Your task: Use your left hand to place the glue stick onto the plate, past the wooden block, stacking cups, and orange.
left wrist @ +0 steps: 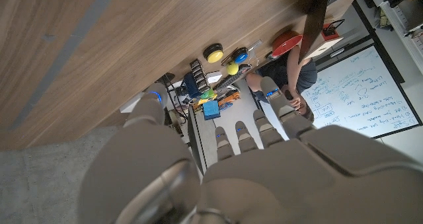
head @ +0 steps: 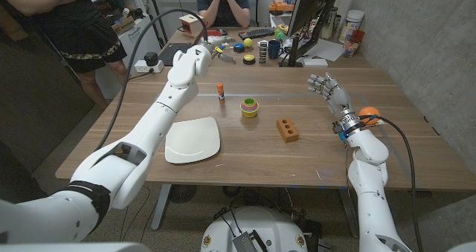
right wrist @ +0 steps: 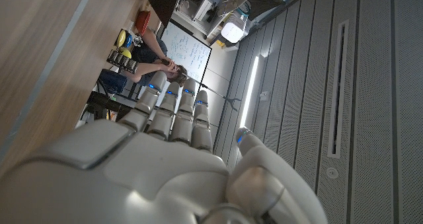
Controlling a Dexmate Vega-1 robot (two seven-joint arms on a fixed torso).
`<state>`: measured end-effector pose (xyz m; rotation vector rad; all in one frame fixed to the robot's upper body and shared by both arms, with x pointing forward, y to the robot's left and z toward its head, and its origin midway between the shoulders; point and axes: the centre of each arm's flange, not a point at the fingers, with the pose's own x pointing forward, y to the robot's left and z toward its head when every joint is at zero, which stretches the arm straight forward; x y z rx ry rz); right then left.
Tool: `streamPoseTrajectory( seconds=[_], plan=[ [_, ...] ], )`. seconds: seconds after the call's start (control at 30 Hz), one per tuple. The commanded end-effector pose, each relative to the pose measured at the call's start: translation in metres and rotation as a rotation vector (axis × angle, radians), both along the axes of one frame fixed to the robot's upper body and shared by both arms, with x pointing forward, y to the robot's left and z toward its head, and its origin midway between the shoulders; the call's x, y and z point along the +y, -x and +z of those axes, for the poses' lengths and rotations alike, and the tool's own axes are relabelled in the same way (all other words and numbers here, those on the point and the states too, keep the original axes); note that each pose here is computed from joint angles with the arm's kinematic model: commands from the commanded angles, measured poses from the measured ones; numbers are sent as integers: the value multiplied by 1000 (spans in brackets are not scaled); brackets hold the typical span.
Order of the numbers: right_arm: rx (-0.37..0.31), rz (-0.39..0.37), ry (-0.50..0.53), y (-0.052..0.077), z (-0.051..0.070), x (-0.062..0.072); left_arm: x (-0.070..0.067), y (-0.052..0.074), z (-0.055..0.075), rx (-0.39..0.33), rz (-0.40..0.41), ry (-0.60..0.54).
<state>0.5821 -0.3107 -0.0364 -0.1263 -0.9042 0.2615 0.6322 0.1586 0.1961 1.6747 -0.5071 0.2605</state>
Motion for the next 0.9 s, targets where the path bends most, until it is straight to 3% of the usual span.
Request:
streamPoseTrajectory(
  seconds=[0.03, 0.27, 0.37, 0.9],
  plan=[
    [-10, 0, -7, -1, 1, 1, -10, -18, -16, 54, 14, -61],
    [-9, 0, -10, -3, 0, 1, -13, -28, -27, 98, 21, -80],
    [-8, -7, -8, -3, 0, 1, -15, -30, -30, 91, 38, -105],
    [0, -15, -13, -8, -1, -1, -21, -41, -43, 200, 69, -165]
  ],
)
